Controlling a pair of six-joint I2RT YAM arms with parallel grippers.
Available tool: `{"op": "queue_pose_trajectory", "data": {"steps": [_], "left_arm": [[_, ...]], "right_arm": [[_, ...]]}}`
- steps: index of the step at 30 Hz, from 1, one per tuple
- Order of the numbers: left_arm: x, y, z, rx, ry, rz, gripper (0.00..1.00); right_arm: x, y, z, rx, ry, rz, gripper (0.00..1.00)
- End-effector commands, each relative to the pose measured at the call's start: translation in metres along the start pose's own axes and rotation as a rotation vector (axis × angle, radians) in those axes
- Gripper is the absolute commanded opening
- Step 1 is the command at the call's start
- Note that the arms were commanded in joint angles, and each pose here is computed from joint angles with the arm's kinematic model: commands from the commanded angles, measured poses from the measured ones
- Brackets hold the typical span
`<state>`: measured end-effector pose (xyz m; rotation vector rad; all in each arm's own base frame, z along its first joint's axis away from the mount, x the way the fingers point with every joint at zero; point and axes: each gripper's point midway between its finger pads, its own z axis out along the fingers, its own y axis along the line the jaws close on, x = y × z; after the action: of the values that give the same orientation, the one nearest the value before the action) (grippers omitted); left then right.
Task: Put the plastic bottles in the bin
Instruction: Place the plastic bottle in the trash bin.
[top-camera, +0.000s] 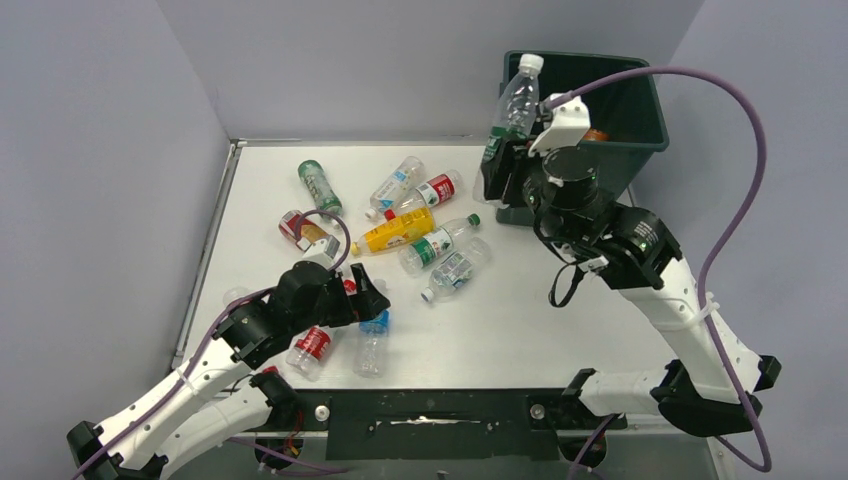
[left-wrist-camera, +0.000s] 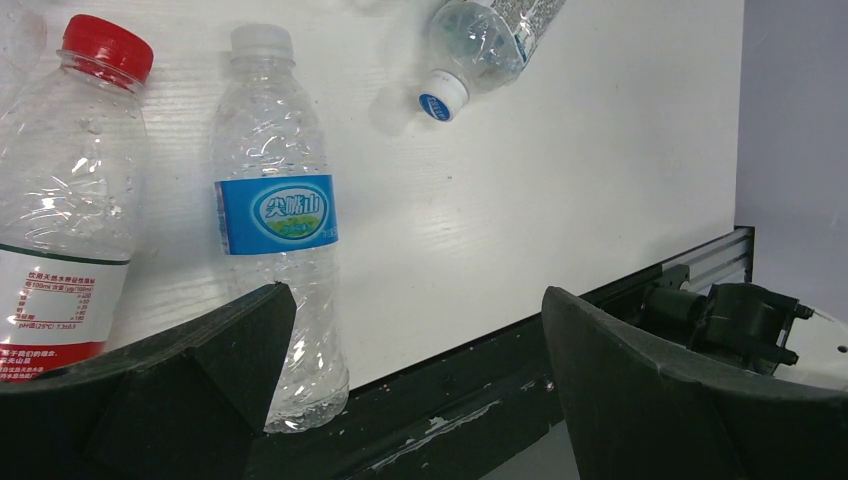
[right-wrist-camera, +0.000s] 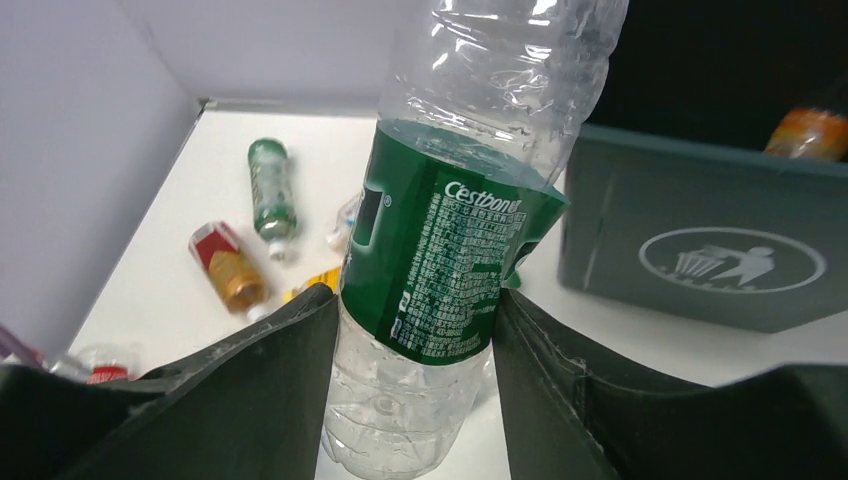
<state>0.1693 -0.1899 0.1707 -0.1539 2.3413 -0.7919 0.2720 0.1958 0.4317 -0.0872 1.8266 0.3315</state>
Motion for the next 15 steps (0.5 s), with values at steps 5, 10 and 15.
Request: {"op": "queue_pose_trajectory", "data": {"steps": [5, 10, 15], "left_arm": [[-0.01, -0.017, -0.002, 0.067, -0.034, -0.008, 0.98], [-0.009, -0.018, -0.002, 0.071, -0.028, -0.012, 0.98], [-0.005, -0.019, 0.0, 0.083, -0.015, -0.023, 0.98]], "right_arm": [[-0.066, -0.037, 0.018, 0.061, -0.155, -0.026, 0.54], [-0.078, -0.065, 0.041, 0.124, -0.164, -0.043, 0.54], [-0.099, -0.1, 0.063, 0.152, -0.186, 0.008, 0.54]]}}
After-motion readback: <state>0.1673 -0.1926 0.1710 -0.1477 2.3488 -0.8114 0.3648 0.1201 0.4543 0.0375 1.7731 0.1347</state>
